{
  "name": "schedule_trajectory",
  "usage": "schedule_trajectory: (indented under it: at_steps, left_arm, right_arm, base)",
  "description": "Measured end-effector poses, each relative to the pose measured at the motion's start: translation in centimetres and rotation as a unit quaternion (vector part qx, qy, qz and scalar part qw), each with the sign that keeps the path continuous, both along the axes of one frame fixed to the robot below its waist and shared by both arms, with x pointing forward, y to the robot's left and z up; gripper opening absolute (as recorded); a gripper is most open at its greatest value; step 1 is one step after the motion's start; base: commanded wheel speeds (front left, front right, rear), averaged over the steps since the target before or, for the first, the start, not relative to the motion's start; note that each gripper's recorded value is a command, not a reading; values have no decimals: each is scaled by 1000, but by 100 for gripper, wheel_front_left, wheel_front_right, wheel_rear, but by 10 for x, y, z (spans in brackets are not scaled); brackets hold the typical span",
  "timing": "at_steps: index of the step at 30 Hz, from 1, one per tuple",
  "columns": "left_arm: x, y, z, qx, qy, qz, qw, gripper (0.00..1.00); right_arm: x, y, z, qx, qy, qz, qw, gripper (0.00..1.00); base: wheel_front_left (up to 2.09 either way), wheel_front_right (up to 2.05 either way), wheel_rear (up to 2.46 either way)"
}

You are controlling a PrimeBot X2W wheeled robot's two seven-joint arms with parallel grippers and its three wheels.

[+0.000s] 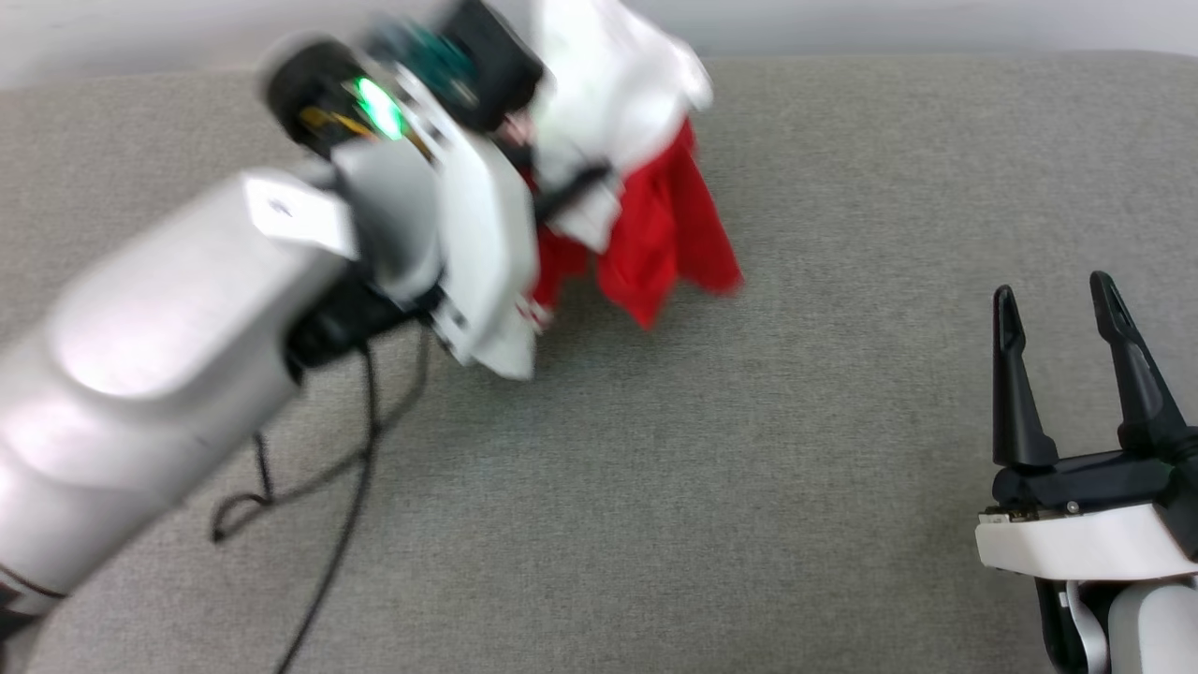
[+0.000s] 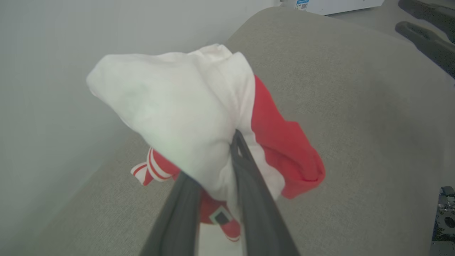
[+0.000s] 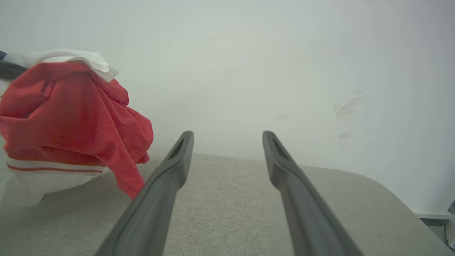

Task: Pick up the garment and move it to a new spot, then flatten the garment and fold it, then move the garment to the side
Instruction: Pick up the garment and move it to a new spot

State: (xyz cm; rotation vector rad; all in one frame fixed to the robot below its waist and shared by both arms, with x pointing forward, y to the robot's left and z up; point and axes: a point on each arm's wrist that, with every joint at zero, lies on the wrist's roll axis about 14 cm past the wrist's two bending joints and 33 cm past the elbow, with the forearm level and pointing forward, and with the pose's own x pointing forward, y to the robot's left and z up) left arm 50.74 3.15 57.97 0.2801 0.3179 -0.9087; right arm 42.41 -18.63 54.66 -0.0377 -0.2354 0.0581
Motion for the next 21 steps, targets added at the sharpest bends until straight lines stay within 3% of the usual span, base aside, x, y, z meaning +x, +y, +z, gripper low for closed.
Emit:
schedule_trajectory:
  at_steps: [6,12,17,21]
  left_arm:
    - [-43,-51,-52,0,48,-80,996,0]
    - [-82,-77,-108,3,121,-109,987,0]
    - [-129,-88,-160,38,193,-132,972,0]
    - [-145,-91,-177,54,215,-139,965,0]
  right_arm:
    - [-7,-12,-2,-1,5,-18,1000,100]
    - [-6,-17,-6,-3,10,-25,1000,100]
    - [-2,-19,-9,-2,14,-28,1000,100]
    - [-2,-20,-13,-3,19,-29,999,100]
  base:
    - [0,0,0]
    - [0,0,0]
    - [0,0,0]
    - [0,0,0]
